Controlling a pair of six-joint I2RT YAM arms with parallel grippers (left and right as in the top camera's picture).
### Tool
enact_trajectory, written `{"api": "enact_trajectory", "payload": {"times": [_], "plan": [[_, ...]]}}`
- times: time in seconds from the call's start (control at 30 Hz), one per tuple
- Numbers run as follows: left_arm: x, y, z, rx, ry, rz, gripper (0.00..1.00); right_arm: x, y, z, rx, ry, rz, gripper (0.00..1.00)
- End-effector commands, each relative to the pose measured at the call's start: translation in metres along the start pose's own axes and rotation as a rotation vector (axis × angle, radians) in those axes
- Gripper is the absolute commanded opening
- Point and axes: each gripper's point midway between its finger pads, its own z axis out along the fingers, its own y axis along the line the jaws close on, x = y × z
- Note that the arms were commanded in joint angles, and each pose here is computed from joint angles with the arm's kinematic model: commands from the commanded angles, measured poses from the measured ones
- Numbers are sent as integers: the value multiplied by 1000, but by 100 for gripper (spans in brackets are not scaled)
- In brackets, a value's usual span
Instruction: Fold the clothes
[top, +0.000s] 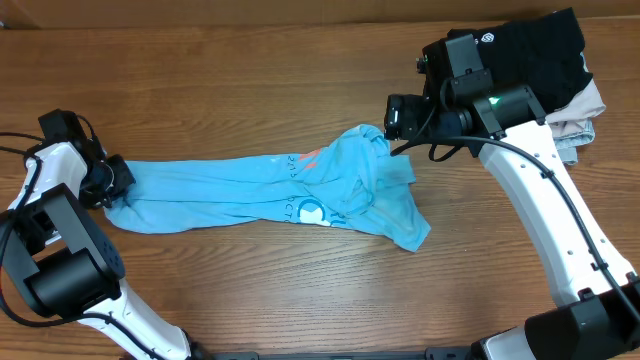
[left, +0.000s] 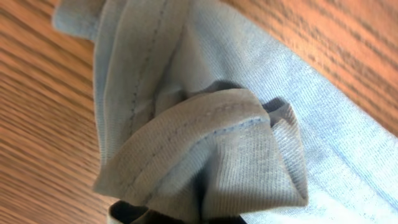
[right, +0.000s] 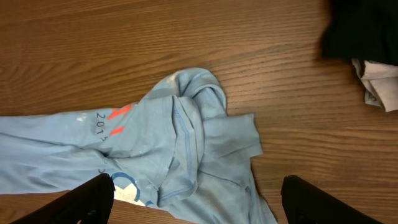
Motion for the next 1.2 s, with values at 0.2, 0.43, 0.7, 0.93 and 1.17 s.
{"api": "enact_trajectory", "payload": {"times": [0.2, 0.43, 0.7, 0.93, 1.17], "plan": [[-4, 23, 6, -97, 82, 10, 4, 36, -1, 37, -23, 157, 18, 88], [-29, -5, -57, -41, 97, 83, 4, 34, -7, 48, -21, 164, 66, 88], [-11, -80, -91, 26, 143, 358, 4, 26, -15, 48, -37, 150, 102, 88], [31, -147, -100, 37, 207, 555, 4, 22, -14, 48, -43, 135, 100, 88], [72, -202, -107, 43, 229, 708, 4, 20, -13, 48, -46, 126, 99, 88]]}}
